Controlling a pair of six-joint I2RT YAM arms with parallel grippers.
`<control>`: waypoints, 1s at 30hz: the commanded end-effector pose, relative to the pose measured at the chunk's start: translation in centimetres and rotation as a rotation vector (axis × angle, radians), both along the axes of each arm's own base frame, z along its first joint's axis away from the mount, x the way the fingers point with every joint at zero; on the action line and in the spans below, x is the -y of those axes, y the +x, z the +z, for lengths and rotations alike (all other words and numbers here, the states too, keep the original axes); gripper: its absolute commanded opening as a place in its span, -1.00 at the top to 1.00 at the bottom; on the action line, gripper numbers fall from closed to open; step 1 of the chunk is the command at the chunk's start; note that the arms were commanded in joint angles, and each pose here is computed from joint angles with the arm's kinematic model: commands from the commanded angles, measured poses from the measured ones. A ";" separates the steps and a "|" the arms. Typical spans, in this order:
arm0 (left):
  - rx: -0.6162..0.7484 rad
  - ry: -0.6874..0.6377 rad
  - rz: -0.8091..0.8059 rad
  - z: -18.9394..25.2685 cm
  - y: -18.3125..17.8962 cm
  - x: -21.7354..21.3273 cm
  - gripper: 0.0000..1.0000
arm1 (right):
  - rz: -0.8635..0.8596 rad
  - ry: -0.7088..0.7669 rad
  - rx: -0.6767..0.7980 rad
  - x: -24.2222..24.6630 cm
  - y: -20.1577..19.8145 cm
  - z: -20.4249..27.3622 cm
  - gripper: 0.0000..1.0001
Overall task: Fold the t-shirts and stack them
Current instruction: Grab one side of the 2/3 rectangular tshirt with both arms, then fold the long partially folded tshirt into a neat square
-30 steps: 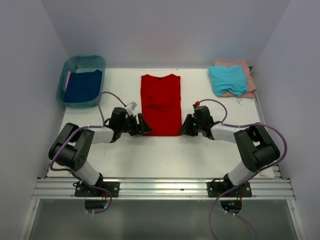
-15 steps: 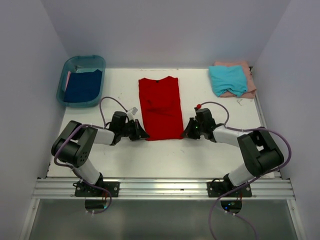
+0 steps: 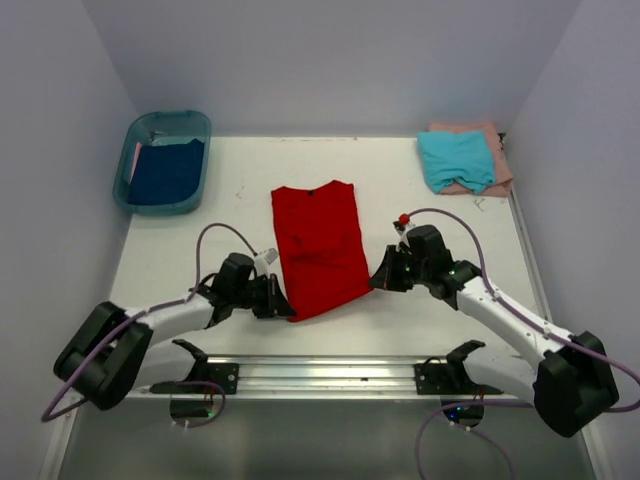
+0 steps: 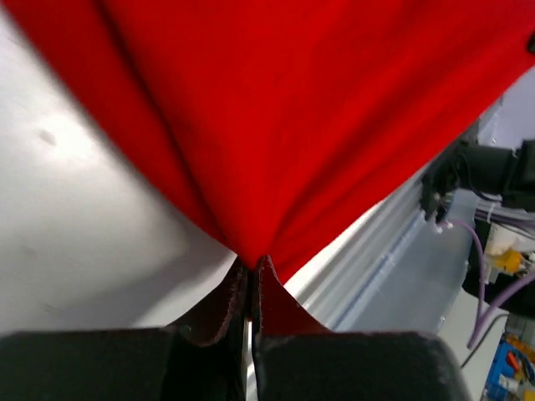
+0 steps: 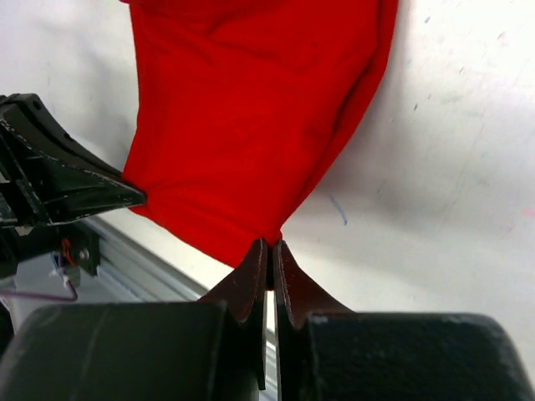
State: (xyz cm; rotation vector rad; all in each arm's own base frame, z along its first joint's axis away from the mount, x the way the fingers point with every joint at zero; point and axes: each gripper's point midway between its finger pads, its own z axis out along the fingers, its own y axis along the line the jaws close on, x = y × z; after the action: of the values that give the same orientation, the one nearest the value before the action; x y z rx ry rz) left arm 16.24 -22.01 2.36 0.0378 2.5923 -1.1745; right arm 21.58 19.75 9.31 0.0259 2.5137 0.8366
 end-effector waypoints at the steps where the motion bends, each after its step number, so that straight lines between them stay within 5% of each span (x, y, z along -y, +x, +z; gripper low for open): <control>1: -0.096 0.039 0.017 0.5 -3.6 -0.2 1.00 | 0.043 -0.036 -0.032 0.8 -3.0 0.2 1.00; 10: 0.105 -0.030 0.107 9.6 -3.4 -0.7 1.00 | 0.086 -0.023 0.054 0.3 -5.9 4.8 1.00; 24: 0.503 0.266 0.279 14.2 7.2 -2.9 1.00 | -0.010 -0.193 0.361 -1.4 5.4 9.9 1.00; 30: 0.612 0.286 0.367 16.7 12.0 -3.9 1.00 | -0.045 -0.200 0.396 -2.8 10.2 10.5 1.00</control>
State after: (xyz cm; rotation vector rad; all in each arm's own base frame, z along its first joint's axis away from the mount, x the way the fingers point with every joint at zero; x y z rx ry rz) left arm 23.97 -19.24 15.22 0.0072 2.2536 -0.6189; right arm 27.71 22.17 16.37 -0.1620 2.3454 0.5319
